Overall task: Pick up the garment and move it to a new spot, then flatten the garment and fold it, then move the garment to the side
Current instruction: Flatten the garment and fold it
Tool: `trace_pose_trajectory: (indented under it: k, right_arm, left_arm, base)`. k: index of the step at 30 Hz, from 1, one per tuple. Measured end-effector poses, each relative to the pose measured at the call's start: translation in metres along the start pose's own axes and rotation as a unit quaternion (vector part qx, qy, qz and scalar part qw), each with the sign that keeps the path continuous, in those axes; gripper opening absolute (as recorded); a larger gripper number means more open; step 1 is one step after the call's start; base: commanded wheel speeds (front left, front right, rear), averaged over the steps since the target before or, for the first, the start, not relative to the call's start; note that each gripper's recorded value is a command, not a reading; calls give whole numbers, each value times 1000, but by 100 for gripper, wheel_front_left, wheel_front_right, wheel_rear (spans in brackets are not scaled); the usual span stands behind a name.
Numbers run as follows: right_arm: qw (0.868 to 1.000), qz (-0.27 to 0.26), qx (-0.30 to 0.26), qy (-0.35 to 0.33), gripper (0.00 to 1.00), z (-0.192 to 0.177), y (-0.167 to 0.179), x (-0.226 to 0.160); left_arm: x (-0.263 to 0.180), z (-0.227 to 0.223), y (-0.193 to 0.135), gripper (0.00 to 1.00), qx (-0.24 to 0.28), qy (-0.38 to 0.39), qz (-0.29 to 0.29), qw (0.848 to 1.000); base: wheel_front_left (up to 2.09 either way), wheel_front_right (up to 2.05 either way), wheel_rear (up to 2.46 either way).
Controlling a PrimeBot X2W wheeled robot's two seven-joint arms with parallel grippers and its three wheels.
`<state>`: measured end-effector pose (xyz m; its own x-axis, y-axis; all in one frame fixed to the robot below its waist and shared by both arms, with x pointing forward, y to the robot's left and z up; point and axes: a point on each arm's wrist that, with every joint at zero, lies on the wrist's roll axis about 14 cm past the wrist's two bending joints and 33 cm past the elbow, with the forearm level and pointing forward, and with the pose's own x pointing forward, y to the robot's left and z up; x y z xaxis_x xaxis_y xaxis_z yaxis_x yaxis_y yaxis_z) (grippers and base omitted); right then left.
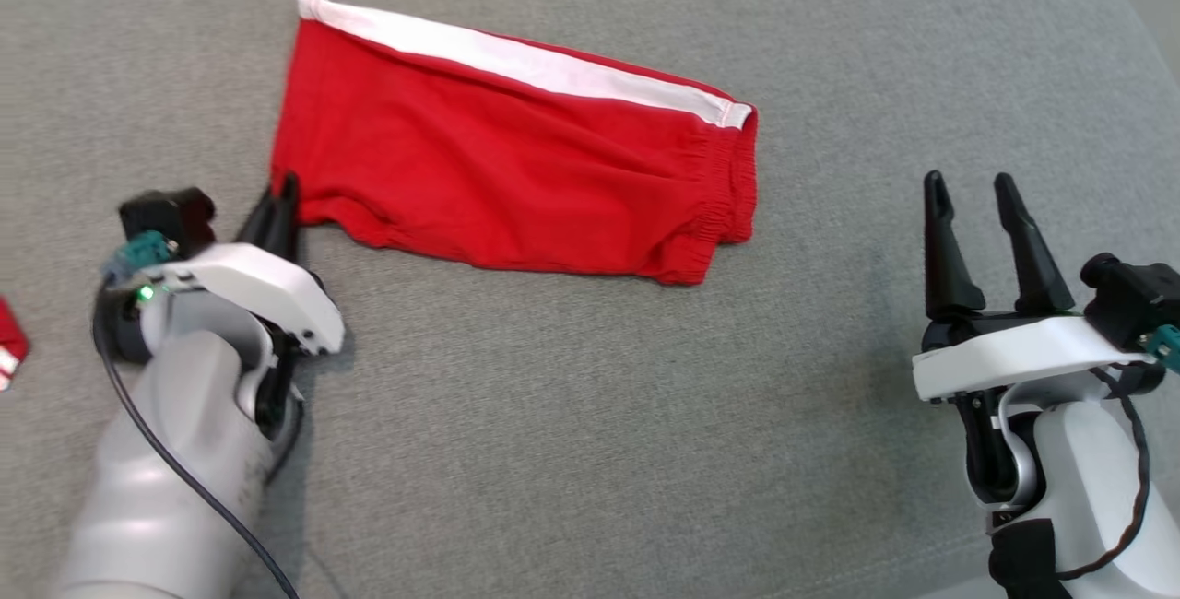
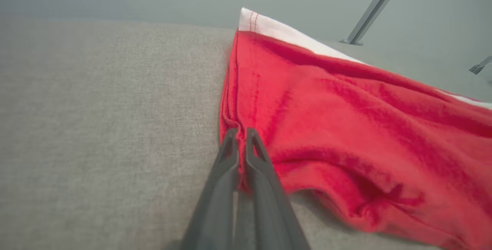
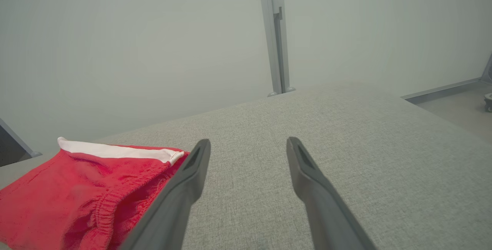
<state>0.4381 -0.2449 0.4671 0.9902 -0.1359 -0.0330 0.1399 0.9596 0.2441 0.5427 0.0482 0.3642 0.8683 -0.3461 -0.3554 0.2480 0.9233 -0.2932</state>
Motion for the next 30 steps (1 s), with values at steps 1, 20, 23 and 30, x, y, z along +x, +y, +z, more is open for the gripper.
trace_pose_trajectory:
  k: [1,20,23,30]
  right_arm:
    - [1000,0,1,-3,100,2,0,1]
    - [996,83,9,-25,100,19,64,7]
    - [996,84,7,-19,100,15,65,4]
    - [996,87,6,-19,100,16,67,4]
  left_arm:
    - [-4,-2,-1,0,-1,0,0,1000]
    - [-97,-14,20,0,-48,-28,74,996]
    - [-104,-19,19,0,-53,-27,79,995]
    - [-110,-14,21,100,-48,-42,82,995]
  base:
    - [0,0,0]
    - [0,0,0]
    - [0,0,0]
    - [0,0,0]
